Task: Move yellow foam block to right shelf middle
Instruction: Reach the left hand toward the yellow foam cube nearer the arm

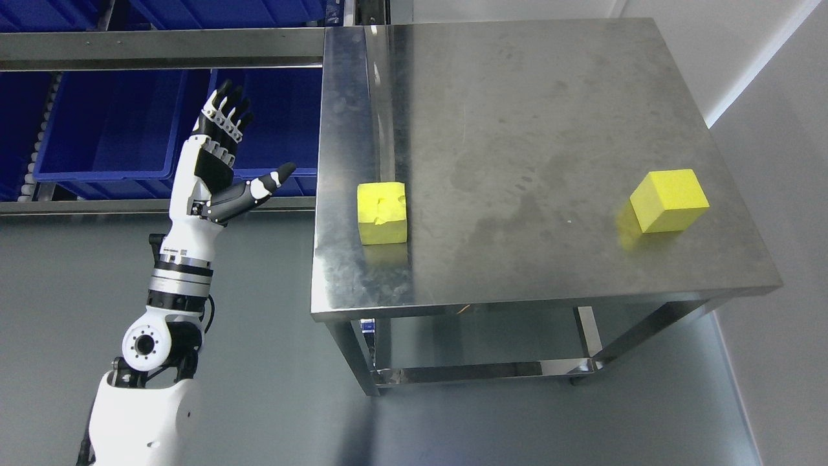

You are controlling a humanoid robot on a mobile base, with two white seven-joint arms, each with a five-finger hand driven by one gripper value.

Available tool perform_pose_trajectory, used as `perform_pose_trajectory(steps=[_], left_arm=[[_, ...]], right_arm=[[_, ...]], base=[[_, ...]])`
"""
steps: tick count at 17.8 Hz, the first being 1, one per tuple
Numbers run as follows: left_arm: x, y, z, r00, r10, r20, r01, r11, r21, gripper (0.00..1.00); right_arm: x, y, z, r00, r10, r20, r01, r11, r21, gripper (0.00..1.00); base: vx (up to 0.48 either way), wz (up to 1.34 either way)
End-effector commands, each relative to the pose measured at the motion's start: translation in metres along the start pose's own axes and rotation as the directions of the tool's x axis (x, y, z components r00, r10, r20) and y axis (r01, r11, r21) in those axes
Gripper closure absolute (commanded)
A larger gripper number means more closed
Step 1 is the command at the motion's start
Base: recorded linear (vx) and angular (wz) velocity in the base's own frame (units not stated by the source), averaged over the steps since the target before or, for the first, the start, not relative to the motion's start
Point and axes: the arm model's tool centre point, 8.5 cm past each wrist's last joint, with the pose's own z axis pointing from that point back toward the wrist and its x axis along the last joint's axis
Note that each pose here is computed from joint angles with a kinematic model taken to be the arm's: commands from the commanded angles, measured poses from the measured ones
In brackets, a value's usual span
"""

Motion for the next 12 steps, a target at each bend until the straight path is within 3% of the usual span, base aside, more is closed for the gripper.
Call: perform_pose_trajectory(steps=[1,4,7,9,12], left_arm=[[0.0,0.004,0.004,1.0,-0.015,-0.007,0.015,1.0,-0.022,0.0],[0.009,0.012,0.001,0.998,-0.042,0.037,0.043,0.999,-0.021,0.0],[0.05,0.059,-0.016,0.974,-0.18,0.134,0.189,0.98,-0.058,0.05],[0.065,0.071,-0.021,0.956,-0.255,0.145,0.28,0.942,-0.183,0.04],[0.058,0.054,-0.018,0.947,-0.296,0.124,0.321,0.861,-0.395,0.01]], right_arm=[[0.006,-0.011,-0.001,1.0,0.006,0.017,-0.006,1.0,-0.018,0.0],[0.006,-0.011,-0.001,1.0,0.005,0.017,-0.004,1.0,-0.018,0.0],[0.006,-0.011,-0.001,1.0,0.003,0.017,-0.003,1.0,-0.018,0.0],[0.006,-0.011,-0.001,1.0,0.005,0.017,-0.004,1.0,-0.018,0.0],[0.006,-0.011,-0.001,1.0,0.005,0.017,-0.004,1.0,-0.018,0.0]], base=[[0.0,0.0],[0.0,0.01],[0.0,0.01],[0.0,0.0],[0.0,0.0]])
